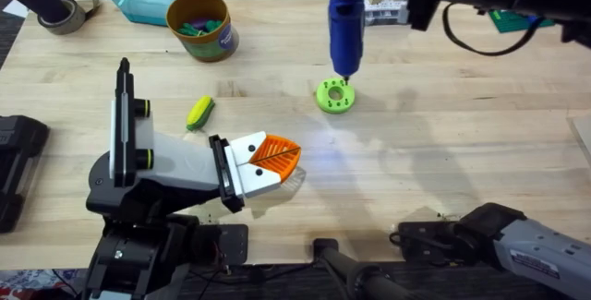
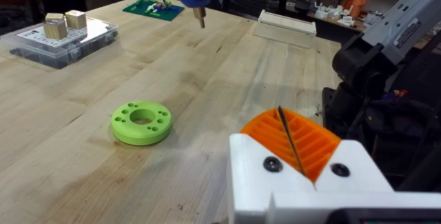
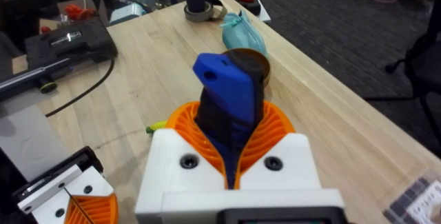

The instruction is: Pick up the gripper from the table and insert it into the empty holder that is missing its gripper. Then pick up a screw, insert it into the mounting hole, and use the screwdriver to tighten it. Finally, clean up the table by picking up the vegetable and placing it into the bucket.

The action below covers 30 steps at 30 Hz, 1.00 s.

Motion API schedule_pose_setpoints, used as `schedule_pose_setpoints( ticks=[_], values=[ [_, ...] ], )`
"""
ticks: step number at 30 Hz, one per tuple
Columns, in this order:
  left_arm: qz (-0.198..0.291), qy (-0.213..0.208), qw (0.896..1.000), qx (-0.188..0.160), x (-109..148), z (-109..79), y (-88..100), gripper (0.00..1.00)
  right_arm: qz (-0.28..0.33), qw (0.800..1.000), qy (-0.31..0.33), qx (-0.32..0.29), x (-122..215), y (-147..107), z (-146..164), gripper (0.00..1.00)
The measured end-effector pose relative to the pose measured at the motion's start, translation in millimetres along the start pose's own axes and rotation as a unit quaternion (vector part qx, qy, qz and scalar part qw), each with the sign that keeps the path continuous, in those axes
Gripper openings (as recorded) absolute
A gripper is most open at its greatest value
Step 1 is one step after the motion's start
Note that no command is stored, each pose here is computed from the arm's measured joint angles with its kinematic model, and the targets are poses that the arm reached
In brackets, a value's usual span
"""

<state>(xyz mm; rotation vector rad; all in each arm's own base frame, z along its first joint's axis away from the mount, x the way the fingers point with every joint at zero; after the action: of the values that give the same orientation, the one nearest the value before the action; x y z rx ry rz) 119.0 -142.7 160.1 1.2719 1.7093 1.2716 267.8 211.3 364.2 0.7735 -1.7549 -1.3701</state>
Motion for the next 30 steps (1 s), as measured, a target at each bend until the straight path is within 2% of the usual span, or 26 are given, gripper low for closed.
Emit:
schedule_pose_setpoints(
  ticks=[6,9,12,18,24,30],
  values=[
    [-0.001,0.0,1.0,-0.002,0.0,0.0,0.8,0.015,0.007,1.0,0.01,-0.002,-8.1,-6.6,3.5,0.042],
    [-0.001,0.0,1.0,-0.002,0.0,0.1,0.8,0.015,-0.024,0.999,0.025,0.014,-9.0,5.3,6.4,0.044],
    [-0.001,0.001,1.0,-0.002,0.0,0.1,0.8,0.015,-0.081,0.994,0.05,0.046,-6.8,28.5,12.6,0.044],
    [-0.002,0.001,1.0,-0.002,0.0,0.3,0.9,0.015,-0.182,0.973,0.111,0.089,-2.1,67.2,25.9,0.042],
    [-0.002,0.002,1.0,-0.002,0.0,0.4,0.8,0.015,-0.226,0.952,0.19,0.084,-12.9,78.6,34.2,0.043],
    [-0.002,0.002,1.0,-0.002,0.0,0.4,0.9,0.015,-0.267,0.931,0.233,0.083,-14.3,92.5,45.5,0.044]
  ],
)
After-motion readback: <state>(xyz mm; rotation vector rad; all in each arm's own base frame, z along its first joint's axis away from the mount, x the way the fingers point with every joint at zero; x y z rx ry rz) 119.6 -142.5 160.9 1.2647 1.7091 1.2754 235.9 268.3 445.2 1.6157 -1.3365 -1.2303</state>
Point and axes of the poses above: each hand's point on the last joint's axis, 136 mm out from that joint toward the fingers, its own x axis back along the fingers, its own z axis along the line the jaws close on, y = z × x, the point moved 3 cm from there along x, back along the fingers, and after that the axes turned 9 degrees about x, right-handed, at the moved point
